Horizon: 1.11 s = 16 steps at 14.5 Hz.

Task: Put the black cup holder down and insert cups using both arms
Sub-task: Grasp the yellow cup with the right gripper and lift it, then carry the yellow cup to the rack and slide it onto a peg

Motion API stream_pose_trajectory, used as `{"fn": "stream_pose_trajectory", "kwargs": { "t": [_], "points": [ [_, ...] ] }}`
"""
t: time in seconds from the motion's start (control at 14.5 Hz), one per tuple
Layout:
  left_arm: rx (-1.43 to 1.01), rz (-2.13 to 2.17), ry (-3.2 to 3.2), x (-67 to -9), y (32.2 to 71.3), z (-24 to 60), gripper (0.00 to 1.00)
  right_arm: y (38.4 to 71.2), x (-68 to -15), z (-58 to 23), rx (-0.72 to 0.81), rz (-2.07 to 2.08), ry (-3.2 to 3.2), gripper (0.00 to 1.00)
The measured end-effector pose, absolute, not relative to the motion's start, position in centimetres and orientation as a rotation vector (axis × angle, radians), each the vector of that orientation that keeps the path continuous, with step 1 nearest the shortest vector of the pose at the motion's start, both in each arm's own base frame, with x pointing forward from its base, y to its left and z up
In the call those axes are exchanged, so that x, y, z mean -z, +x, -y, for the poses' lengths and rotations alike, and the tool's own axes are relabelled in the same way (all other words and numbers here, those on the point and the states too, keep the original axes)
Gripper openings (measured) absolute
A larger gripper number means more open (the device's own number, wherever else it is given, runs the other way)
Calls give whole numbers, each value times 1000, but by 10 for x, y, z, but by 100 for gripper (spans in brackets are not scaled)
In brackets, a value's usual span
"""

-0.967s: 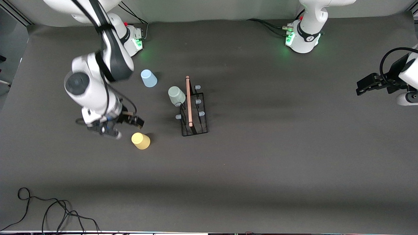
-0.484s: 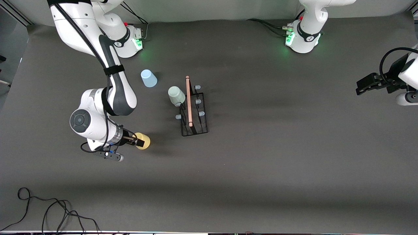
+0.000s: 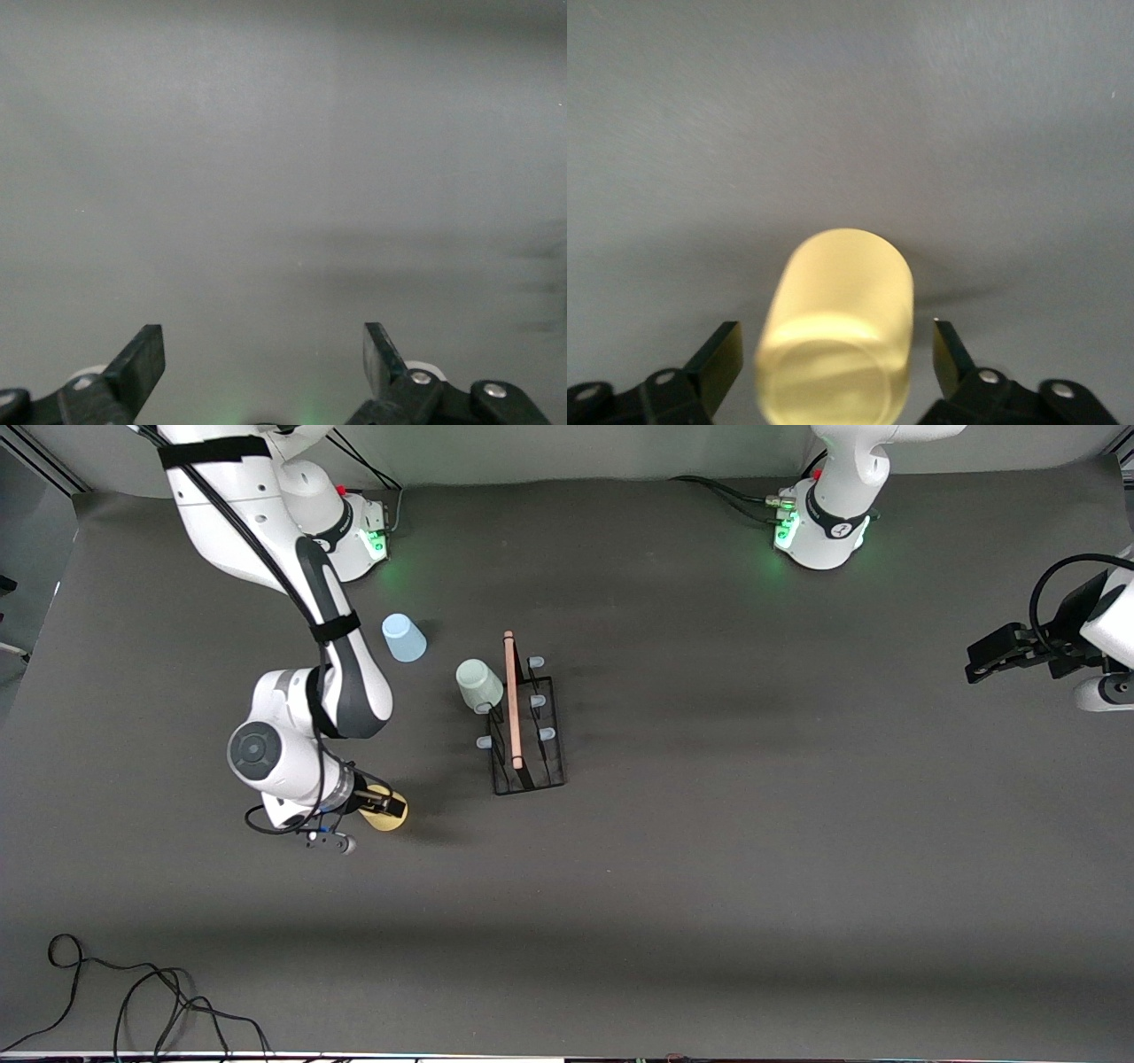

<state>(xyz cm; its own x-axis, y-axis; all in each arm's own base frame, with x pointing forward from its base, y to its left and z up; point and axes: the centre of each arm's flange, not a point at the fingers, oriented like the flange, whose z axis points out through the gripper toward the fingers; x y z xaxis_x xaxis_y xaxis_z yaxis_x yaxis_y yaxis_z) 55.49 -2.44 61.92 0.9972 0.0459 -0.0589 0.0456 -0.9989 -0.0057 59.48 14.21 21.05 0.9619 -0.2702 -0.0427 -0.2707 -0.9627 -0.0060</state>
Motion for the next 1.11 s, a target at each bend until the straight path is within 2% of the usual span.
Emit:
{"fn": "stream_pose_trajectory", "kwargs": {
  "t": [0.07, 0.14, 0.21, 0.28, 0.55, 0.97, 1.11],
  "points": [
    [-94, 72, -3135, -619, 555, 24, 100, 589, -204, -140, -68, -422, -3107, 95],
    [-95, 71, -3135, -618, 555, 24, 100, 586, -201, -140, -75, -417, -3110, 89],
    [-96, 71, -3135, -618, 555, 25, 100, 585, -200, -141, -77, -414, -3111, 76],
    [-97, 71, -3135, -617, 555, 25, 100, 586, -203, -142, -70, -411, -3108, 70],
    [-100, 73, -3134, -612, 556, 24, 100, 584, -232, -159, -75, -372, -3083, 70],
    [-104, 73, -3134, -609, 555, 24, 100, 563, -372, -173, -121, -331, -3015, 69],
    [-104, 73, -3134, -609, 555, 24, 100, 549, -399, -201, -113, -410, -2983, 69]
  ]
}}
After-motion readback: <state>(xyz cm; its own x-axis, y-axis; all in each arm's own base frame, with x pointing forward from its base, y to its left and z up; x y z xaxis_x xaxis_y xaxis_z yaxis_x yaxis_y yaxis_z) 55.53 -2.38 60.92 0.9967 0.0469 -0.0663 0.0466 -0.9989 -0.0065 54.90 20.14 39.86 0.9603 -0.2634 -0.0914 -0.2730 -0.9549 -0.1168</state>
